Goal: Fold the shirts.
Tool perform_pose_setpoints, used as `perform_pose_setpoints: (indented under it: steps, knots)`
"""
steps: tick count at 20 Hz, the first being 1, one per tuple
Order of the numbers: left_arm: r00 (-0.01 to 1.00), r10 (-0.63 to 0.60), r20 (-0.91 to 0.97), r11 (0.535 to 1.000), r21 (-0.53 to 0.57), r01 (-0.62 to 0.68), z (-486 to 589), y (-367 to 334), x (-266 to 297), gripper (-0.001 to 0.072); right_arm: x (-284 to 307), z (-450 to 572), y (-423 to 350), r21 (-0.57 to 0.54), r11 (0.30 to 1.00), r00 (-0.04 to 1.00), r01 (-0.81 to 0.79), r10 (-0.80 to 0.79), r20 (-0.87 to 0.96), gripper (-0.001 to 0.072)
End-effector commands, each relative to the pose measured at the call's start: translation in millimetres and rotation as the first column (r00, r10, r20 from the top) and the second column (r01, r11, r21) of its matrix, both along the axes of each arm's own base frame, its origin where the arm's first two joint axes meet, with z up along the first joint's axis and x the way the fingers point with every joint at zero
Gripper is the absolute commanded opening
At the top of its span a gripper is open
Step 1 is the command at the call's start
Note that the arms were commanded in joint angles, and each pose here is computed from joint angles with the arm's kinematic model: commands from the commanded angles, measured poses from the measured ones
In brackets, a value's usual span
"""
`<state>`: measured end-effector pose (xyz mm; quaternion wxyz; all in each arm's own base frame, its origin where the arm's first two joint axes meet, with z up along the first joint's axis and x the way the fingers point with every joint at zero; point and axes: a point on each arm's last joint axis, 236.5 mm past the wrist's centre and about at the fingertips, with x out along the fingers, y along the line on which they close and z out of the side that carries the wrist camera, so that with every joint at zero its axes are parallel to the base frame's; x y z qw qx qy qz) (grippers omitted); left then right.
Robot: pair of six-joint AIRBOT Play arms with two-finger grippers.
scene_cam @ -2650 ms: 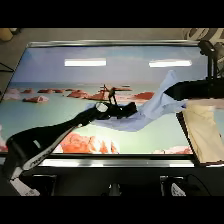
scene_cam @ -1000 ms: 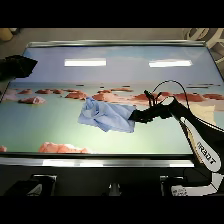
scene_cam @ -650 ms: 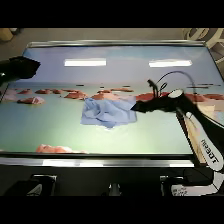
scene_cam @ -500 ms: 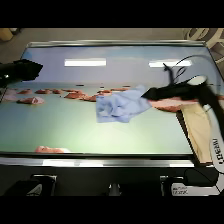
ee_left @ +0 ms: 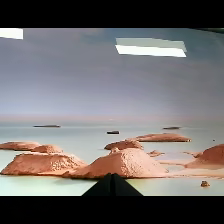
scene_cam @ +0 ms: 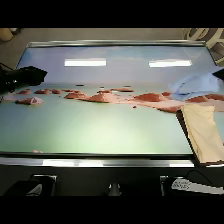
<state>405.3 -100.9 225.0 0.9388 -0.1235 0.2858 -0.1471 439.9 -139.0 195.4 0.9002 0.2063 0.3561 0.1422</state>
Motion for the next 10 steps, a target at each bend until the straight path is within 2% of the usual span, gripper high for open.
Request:
perform_pose_setpoints:
  steps: [1, 5, 7, 10]
  knots:
    - [1.0, 0.004, 0.008, 1.0, -0.002, -0.004, 0.3, 0.5, 1.8, 0.0021, -33.0, 7.7, -55.9, 0.005, 0.992, 0.992, 0.126, -0.125, -0.017, 0.0025]
    - [1.0, 0.006, 0.012, 1.0, -0.002, -0.006, 1.1, 0.8, 2.6, 0.002, -77.1, 3.9, -69.9, 0.051, 0.986, 0.982, 0.156, -0.149, -0.112, 0.0025]
    - [1.0, 0.011, 0.025, 1.0, -0.005, -0.011, 3.8, 1.4, 4.5, 0.0021, -90.6, 1.5, -70.0, 0.04, 0.987, 0.978, 0.155, -0.148, -0.15, 0.0025]
    - [0.997, 0.027, 0.066, 1.0, -0.013, -0.026, 12.2, 3.6, 10.2, 0.0021, -67.9, 17.5, -61.6, 0.046, 0.988, 0.988, 0.147, -0.144, -0.061, 0.0025]
